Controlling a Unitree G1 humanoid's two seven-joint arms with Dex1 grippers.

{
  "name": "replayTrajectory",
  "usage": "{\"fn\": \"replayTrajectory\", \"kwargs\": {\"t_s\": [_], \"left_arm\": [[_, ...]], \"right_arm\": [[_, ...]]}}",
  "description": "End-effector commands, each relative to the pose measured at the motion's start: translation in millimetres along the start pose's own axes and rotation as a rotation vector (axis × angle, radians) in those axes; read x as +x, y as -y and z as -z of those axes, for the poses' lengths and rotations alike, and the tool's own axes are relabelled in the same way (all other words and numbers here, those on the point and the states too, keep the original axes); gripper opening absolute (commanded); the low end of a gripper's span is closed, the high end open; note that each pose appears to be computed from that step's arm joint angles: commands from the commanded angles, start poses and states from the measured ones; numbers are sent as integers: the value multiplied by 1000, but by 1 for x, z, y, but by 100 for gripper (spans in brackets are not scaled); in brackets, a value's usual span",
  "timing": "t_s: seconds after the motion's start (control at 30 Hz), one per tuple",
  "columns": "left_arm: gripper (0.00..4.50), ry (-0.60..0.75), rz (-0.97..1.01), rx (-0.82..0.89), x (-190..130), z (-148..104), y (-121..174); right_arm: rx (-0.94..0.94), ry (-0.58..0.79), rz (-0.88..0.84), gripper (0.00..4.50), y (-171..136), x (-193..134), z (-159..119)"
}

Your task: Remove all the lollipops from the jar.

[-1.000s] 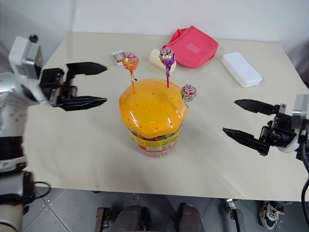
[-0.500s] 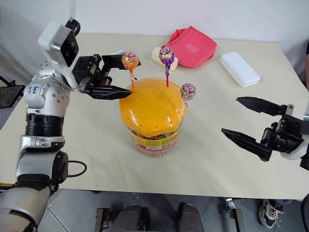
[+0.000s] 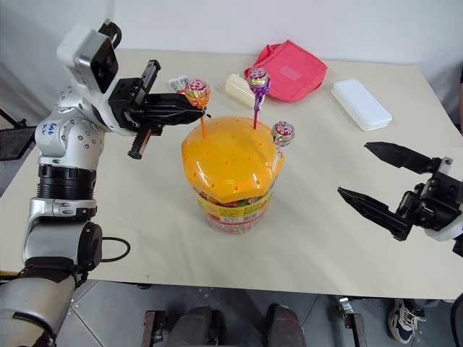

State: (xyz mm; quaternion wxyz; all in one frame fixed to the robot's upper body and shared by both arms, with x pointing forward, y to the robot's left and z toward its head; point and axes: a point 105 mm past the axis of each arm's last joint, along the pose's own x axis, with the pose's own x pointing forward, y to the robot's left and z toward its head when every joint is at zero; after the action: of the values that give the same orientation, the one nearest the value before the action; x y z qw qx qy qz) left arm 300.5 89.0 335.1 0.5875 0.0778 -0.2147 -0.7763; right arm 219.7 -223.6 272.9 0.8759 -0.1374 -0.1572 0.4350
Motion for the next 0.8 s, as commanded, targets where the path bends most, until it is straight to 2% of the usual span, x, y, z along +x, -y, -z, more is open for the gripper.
{"fn": "replayTrajectory", "kwargs": {"t_s": [0.03,0.2,0.37,0.5,0.6,0.7,0.8], "left_arm": [[3,67,46,99,9,-35,2],[3,127,-57,163,11,-63,-9],[3,24,-356,190,-9,-73,-35],[3,-202,-822,41,-70,-53,-57],[3,-333,-1016,-19,-99,-39,-57],[3,-560,-1217,-108,-140,-14,-41],[3,-857,-1462,-279,-202,24,0]], "right_arm": [[-49,6,-6,450,4,2,-5],[-52,17,-19,450,7,6,-4],[-45,48,-66,450,7,11,-6],[-29,60,-148,450,5,14,-5],[-28,55,-149,450,9,16,-3],[-24,51,-151,450,14,21,1],[-9,50,-168,450,15,26,6]]}}
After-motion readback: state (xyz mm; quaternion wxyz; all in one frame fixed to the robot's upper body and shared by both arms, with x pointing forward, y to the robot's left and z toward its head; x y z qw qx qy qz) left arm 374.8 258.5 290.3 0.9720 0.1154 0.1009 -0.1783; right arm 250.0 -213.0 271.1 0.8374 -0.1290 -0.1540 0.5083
